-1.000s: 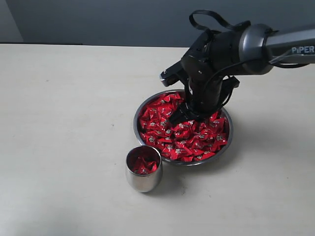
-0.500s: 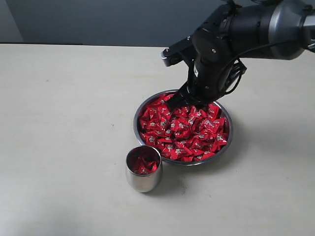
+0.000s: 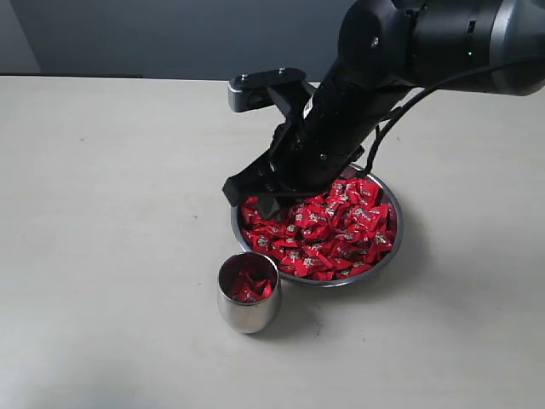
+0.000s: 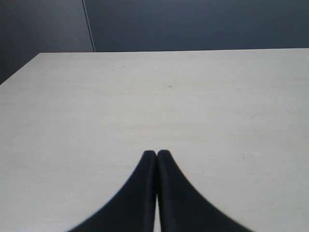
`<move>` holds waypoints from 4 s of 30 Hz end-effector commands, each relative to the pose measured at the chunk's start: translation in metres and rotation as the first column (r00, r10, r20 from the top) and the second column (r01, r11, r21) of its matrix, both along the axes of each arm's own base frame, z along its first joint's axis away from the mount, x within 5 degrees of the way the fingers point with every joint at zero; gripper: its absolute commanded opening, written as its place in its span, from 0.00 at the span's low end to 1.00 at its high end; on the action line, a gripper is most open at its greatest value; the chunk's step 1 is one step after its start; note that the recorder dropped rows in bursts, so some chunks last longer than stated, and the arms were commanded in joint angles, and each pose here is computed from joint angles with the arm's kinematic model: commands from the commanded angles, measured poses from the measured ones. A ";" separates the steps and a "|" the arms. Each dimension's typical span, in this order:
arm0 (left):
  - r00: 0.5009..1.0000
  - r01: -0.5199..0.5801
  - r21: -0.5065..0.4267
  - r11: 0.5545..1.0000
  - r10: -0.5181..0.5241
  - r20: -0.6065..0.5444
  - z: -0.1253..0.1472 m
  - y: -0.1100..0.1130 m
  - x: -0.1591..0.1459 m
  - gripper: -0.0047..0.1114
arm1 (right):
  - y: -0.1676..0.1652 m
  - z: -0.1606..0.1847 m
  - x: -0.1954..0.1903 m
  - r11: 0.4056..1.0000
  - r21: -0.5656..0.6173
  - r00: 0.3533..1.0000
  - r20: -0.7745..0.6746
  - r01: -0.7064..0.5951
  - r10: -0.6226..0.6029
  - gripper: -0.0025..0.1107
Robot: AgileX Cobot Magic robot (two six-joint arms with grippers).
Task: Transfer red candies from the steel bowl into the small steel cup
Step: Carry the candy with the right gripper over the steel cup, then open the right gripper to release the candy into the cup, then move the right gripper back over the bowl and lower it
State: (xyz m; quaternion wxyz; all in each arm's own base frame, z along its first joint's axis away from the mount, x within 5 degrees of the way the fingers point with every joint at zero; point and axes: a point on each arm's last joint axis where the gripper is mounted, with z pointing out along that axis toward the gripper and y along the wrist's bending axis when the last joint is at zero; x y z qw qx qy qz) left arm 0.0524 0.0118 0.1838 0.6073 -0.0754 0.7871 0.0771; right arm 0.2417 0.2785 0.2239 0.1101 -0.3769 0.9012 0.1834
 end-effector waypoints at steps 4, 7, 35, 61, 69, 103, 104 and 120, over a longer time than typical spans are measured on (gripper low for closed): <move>1.000 0.005 -0.005 1.000 -0.005 0.012 0.000 0.000 0.000 0.04 | 0.021 -0.004 -0.023 0.994 -0.011 0.994 0.009 -0.109 0.109 0.02; 1.000 0.005 -0.005 1.000 -0.005 0.012 0.000 0.000 0.000 0.04 | 0.023 -0.008 -0.026 0.992 -0.036 0.993 0.015 -0.120 0.121 0.02; 1.000 0.005 -0.005 1.000 -0.005 0.012 0.000 0.000 0.000 0.04 | 0.033 -0.034 -0.032 0.982 -0.105 0.987 -0.014 -0.159 0.158 0.18; 1.000 0.005 -0.005 1.000 -0.005 0.012 0.000 0.000 0.000 0.04 | 0.025 0.017 -0.041 0.989 0.009 0.987 0.066 -0.150 0.150 0.32; 1.000 0.005 -0.005 1.000 -0.005 0.012 0.000 0.000 0.000 0.04 | 0.006 0.027 -0.022 0.987 -0.150 0.955 0.278 -0.060 0.100 0.32; 1.000 0.005 -0.005 1.000 -0.005 0.012 0.000 0.000 0.000 0.04 | 0.004 -0.053 0.045 0.948 -0.277 0.954 0.292 0.155 -0.071 0.41; 1.000 0.005 -0.005 1.000 -0.005 0.012 0.000 0.000 0.000 0.04 | 0.005 -0.051 0.047 0.948 -0.277 0.954 0.290 0.159 -0.075 0.43; 1.000 0.005 -0.005 1.000 -0.005 0.012 0.000 0.000 0.000 0.04 | 0.008 -0.088 0.052 0.926 -0.352 0.968 0.245 0.139 -0.052 0.38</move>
